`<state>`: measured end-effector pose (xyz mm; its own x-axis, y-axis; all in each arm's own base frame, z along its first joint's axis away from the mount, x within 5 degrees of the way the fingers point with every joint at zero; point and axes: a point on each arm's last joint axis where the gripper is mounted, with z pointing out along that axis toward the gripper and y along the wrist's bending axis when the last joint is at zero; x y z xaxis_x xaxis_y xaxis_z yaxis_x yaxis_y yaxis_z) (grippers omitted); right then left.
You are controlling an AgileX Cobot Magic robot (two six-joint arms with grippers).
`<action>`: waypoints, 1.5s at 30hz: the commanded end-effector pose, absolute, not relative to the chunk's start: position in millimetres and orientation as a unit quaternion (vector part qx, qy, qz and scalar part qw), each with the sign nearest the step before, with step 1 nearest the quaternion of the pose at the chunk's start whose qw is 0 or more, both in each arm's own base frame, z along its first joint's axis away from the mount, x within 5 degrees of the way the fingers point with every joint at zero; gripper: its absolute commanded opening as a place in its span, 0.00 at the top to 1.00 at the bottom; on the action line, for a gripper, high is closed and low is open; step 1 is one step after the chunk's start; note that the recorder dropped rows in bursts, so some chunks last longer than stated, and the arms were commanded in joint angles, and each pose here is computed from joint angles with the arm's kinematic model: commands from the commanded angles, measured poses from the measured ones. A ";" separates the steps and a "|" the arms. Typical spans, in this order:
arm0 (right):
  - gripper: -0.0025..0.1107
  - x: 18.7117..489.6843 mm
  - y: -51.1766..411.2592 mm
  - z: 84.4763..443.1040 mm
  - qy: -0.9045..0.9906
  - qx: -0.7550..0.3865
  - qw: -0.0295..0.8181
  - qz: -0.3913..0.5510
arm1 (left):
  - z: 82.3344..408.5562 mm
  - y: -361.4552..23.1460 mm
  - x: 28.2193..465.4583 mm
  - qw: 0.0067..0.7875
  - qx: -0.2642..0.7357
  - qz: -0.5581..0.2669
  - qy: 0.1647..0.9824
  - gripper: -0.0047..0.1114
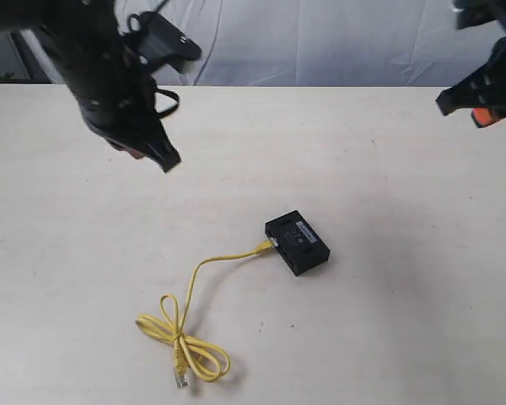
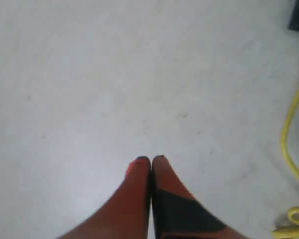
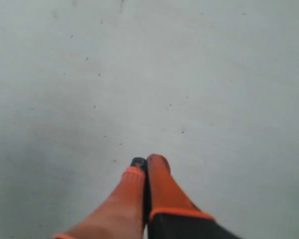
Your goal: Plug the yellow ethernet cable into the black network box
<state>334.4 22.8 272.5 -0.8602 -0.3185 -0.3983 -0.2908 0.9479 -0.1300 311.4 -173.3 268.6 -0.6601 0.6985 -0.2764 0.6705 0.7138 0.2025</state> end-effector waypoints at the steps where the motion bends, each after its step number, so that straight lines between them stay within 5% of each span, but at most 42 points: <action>1: 0.99 300.9 5.9 300.8 0.955 -0.107 0.276 -0.022 | 291.7 -135.4 300.7 0.194 0.302 0.038 0.933 0.96; 10: 0.99 233.3 4.8 327.8 0.903 -0.090 0.420 -0.024 | 315.1 -92.6 254.5 0.290 0.249 0.024 0.924 0.96; 27: 0.99 123.7 4.4 320.5 0.774 -0.041 0.632 -0.005 | 323.1 -58.8 158.5 0.529 0.196 -0.046 0.825 0.96; 45: 0.99 57.9 1.8 266.3 0.670 -0.016 0.742 0.000 | 271.8 -39.6 96.0 0.685 0.151 -0.124 0.701 0.96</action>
